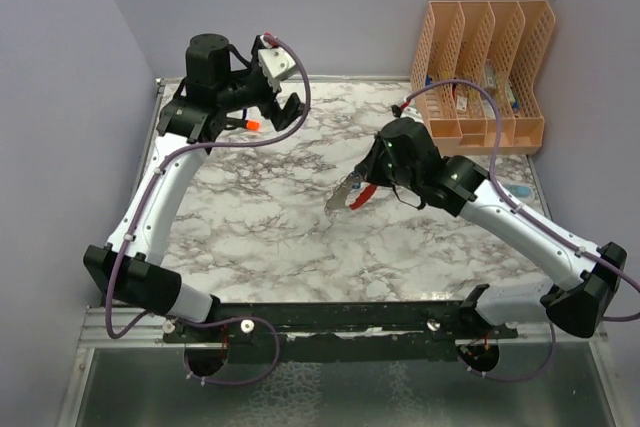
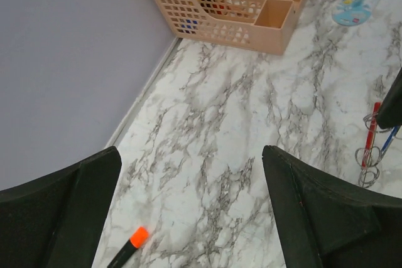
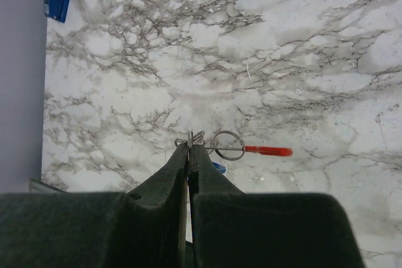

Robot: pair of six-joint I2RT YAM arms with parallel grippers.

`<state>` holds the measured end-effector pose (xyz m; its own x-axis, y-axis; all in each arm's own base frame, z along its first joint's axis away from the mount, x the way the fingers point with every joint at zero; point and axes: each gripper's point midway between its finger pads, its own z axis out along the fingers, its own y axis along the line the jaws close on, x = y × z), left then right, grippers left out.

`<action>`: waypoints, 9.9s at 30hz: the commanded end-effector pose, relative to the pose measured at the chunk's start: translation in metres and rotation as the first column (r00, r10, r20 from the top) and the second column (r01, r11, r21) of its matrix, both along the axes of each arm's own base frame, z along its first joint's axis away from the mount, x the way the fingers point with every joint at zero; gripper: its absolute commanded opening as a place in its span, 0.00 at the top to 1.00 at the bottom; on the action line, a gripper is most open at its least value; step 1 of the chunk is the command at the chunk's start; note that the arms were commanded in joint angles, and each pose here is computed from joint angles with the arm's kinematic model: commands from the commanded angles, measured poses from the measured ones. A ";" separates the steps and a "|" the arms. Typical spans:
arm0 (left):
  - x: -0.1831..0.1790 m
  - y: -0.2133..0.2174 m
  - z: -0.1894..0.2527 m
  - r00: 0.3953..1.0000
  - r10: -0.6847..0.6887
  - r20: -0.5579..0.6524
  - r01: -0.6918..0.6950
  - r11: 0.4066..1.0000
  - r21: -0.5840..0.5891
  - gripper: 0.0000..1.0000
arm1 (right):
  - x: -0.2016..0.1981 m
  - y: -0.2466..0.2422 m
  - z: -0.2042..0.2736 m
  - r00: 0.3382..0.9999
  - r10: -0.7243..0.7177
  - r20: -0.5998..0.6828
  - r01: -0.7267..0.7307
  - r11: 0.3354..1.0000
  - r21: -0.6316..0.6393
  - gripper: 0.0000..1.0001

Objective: Put the keys on the keyring

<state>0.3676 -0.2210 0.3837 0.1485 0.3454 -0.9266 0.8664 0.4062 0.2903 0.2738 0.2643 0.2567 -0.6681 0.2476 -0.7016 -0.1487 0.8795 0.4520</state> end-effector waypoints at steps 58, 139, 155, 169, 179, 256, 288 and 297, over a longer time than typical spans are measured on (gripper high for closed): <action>-0.084 -0.077 -0.103 0.873 -0.258 0.414 0.253 0.965 0.069 0.36 | 0.032 0.030 0.009 0.890 -0.108 -0.444 0.308 0.859 0.409 0.99; -0.080 -0.073 -0.135 0.730 -0.453 0.512 0.285 0.882 0.374 1.00 | 0.018 0.031 0.011 0.887 -0.055 -0.458 0.299 0.824 0.481 0.99; -0.081 -0.060 -0.144 0.649 -0.493 0.579 0.239 0.855 0.460 1.00 | 0.013 0.028 0.012 0.868 -0.018 -0.495 0.318 0.787 0.529 0.99; -0.076 -0.056 -0.139 0.562 -0.490 0.666 0.180 0.859 0.479 1.00 | 0.007 0.037 0.018 0.851 0.096 -0.516 0.298 0.722 0.625 0.99; -0.073 -0.051 -0.124 0.447 -0.418 0.791 0.072 0.898 0.434 1.00 | -0.002 0.047 0.027 0.826 0.232 -0.513 0.281 0.620 0.733 0.99; -0.087 -0.055 -0.080 0.298 -0.057 0.953 -0.197 0.973 0.120 0.79 | 0.001 0.041 0.048 0.796 0.372 -0.478 0.418 0.236 0.878 0.99; -0.129 -0.069 -0.119 0.715 -0.235 0.658 0.142 0.971 0.193 0.56 | -0.012 0.043 0.016 0.846 0.362 -0.391 0.251 0.377 0.892 0.99; -0.121 -0.061 -0.122 0.737 -0.219 0.639 0.124 0.974 0.192 0.67 | -0.017 0.043 0.021 0.854 0.372 -0.363 0.209 0.393 0.895 0.99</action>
